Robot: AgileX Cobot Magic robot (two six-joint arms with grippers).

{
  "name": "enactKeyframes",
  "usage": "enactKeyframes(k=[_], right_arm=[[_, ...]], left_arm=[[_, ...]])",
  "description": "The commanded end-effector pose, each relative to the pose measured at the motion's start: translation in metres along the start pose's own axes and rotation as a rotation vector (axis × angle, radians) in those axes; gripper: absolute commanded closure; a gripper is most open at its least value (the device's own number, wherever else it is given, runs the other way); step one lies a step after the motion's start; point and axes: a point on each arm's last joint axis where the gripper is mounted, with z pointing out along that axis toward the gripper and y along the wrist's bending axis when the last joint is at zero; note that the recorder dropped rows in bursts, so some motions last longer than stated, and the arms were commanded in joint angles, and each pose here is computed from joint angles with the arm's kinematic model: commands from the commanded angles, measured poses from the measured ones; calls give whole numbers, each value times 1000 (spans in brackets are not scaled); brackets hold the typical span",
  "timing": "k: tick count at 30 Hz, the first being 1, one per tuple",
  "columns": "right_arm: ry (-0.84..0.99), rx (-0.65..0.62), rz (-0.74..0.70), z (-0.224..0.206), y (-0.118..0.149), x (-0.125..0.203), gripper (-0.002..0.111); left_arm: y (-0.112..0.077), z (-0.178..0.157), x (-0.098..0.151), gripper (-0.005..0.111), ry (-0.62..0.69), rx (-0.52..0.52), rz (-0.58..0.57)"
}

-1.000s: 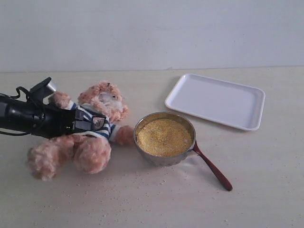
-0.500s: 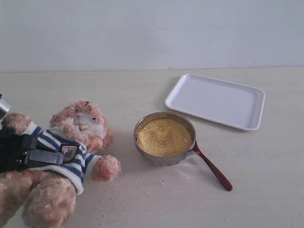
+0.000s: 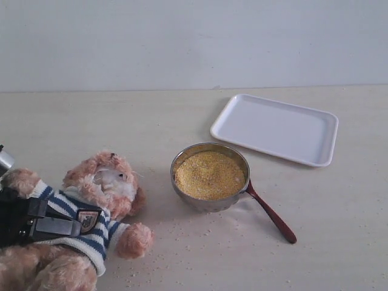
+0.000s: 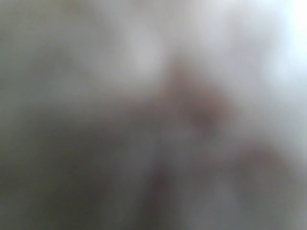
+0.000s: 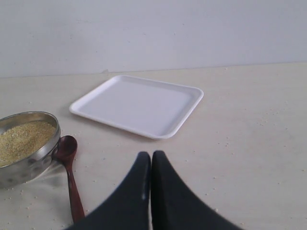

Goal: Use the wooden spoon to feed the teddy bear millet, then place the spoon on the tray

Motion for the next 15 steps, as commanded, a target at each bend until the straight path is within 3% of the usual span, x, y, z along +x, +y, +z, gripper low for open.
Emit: enactKeyframes(k=[1, 15], right_arm=[[-18, 3, -4, 0, 0, -2, 108], [-18, 3, -4, 0, 0, -2, 108]], left_arm=[[-2, -1, -1, 101, -17, 18, -15], [3, -2, -1, 101, -21, -40, -9]])
